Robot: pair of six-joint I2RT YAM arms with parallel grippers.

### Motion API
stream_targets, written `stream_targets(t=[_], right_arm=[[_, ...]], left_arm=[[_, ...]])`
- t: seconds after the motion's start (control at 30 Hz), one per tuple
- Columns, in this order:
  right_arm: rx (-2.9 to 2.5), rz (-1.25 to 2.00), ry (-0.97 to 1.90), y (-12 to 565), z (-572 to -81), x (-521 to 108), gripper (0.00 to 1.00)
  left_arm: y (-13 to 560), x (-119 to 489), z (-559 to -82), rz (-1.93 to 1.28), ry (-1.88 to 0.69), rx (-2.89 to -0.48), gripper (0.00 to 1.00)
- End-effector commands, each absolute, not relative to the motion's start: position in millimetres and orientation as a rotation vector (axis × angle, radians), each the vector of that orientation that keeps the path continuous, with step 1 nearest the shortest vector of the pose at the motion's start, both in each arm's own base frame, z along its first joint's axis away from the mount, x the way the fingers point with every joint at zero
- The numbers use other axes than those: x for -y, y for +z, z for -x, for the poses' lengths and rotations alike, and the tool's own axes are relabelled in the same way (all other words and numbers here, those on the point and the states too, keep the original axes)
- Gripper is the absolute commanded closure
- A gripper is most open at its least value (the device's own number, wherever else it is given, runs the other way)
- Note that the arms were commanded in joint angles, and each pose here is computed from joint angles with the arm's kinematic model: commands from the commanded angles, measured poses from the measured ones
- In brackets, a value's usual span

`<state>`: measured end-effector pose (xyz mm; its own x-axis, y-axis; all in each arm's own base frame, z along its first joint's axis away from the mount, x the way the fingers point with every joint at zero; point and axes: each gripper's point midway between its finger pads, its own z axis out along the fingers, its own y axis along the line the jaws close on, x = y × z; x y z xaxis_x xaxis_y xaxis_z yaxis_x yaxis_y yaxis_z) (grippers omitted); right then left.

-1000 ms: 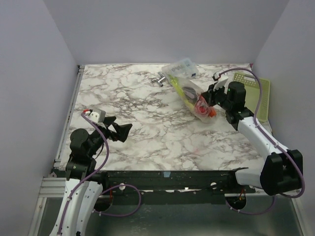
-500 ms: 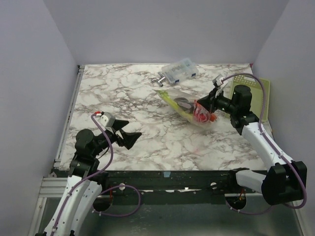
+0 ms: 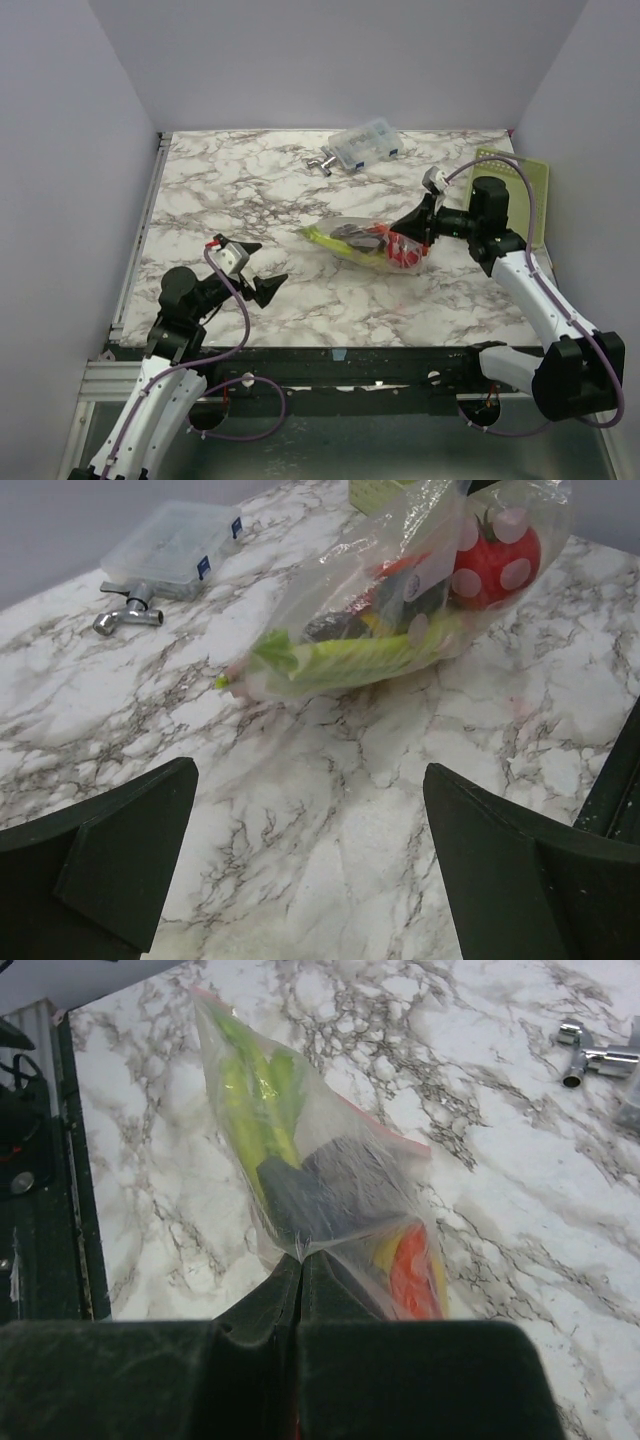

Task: Open the zip-top bag and remove the fake food
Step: Move the zipper food storage bag to the center of the board.

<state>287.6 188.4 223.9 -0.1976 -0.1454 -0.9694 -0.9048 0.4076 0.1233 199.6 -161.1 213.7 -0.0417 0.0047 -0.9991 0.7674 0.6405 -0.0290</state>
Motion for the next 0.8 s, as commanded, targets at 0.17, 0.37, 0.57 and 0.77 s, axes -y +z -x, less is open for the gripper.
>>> stream_targets(t=[0.17, 0.37, 0.57, 0.77], right_arm=[[-1.492, 1.109, 1.015, 223.2, -253.5, -195.8, 0.99], [-1.458, 1.154, 1.039, 215.1, -241.9, -196.6, 0.99], [-1.431, 1.179, 1.051, 214.9, -235.5, -197.0, 0.99], [-1.422, 1.192, 1.049, 215.3, -233.1, -196.5, 0.99]], left_arm=[[213.7, 168.2, -202.5, -0.849, -0.629, -1.399, 0.02], [212.0, 170.3, -199.9, -0.873, -0.626, -1.353, 0.01], [207.9, 178.3, -201.3, -0.916, -0.663, -1.367, 0.12], [192.1, 187.9, -204.5, -1.043, -0.602, -1.377, 0.21]])
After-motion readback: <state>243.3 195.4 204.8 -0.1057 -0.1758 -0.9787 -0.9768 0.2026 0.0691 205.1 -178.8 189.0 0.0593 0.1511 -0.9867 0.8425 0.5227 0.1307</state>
